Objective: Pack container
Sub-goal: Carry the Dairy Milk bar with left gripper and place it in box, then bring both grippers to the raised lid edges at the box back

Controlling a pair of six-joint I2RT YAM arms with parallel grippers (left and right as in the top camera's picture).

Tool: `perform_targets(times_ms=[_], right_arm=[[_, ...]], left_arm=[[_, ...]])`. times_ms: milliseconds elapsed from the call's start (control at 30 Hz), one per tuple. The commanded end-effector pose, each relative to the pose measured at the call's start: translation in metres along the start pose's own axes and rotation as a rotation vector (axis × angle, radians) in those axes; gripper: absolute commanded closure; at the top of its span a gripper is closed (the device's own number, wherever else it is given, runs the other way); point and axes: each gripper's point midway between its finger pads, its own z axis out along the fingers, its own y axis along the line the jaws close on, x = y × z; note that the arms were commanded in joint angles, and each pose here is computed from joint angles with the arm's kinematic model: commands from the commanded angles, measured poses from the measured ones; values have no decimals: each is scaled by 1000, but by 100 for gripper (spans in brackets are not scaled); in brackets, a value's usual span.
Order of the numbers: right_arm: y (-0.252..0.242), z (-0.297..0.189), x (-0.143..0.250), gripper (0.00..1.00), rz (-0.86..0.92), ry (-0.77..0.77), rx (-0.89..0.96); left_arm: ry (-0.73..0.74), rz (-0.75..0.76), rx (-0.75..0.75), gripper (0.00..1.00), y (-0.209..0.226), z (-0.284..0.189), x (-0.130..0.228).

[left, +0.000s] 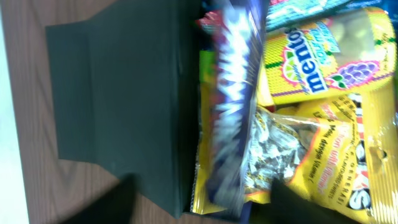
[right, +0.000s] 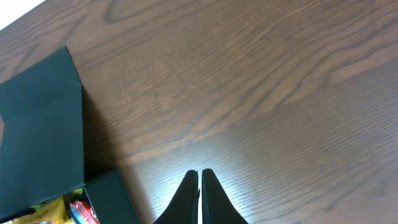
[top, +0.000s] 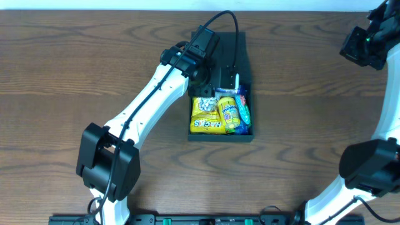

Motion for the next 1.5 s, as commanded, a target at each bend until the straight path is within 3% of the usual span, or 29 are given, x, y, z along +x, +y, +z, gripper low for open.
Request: perform_targets(times_ms=[0, 167, 333, 367, 400, 433, 500, 567, 633, 733, 833, 900, 1000, 1200, 1300, 1467], right_arm=[[-3, 0, -2, 96, 14, -6, 10], [-3, 0, 0, 99, 13, 1, 10], [6, 3, 6, 99, -37, 21, -6], [11, 3, 7, 99, -54, 26, -23], [18, 4, 9, 99, -77, 32, -51], [27, 5, 10, 98, -102, 37, -84], [43, 7, 13, 98, -149, 44, -135], [62, 15, 18, 99, -204, 57, -180], [76, 33, 27, 99, -236, 96, -194], [93, 62, 43, 99, -256, 170, -238], [118, 94, 65, 99, -269, 275, -376], [128, 113, 76, 99, -251, 341, -444], [136, 137, 92, 99, -224, 423, -519], [149, 167, 117, 99, -195, 543, -669], [157, 176, 129, 99, -180, 589, -742], [170, 192, 155, 99, -190, 662, -754]], left_arm=[[-7, -64, -17, 5, 4, -2, -1], [-6, -183, -86, 5, 20, -3, -2], [45, -430, -301, 2, 63, -18, 17], [36, -482, -333, 11, 70, -23, 20], [22, -545, -363, 29, 78, -28, 24], [8, -595, -383, 64, 83, -32, 28], [-19, -703, -414, 94, 93, -39, 38], [-71, -823, -384, 94, 95, -42, 43], [-173, -819, -281, 94, 85, -48, 22], [-228, -860, -284, 94, 90, -55, 13], [-191, -1146, -415, 94, 111, -57, 50], [-177, -1338, -408, 94, 114, -47, 80], [-187, -1545, -266, 94, 108, -23, 112], [-242, -1793, 37, 94, 95, 30, 144], [-270, -1841, 201, 94, 83, 60, 138], [-290, -1899, 307, 94, 77, 89, 127]])
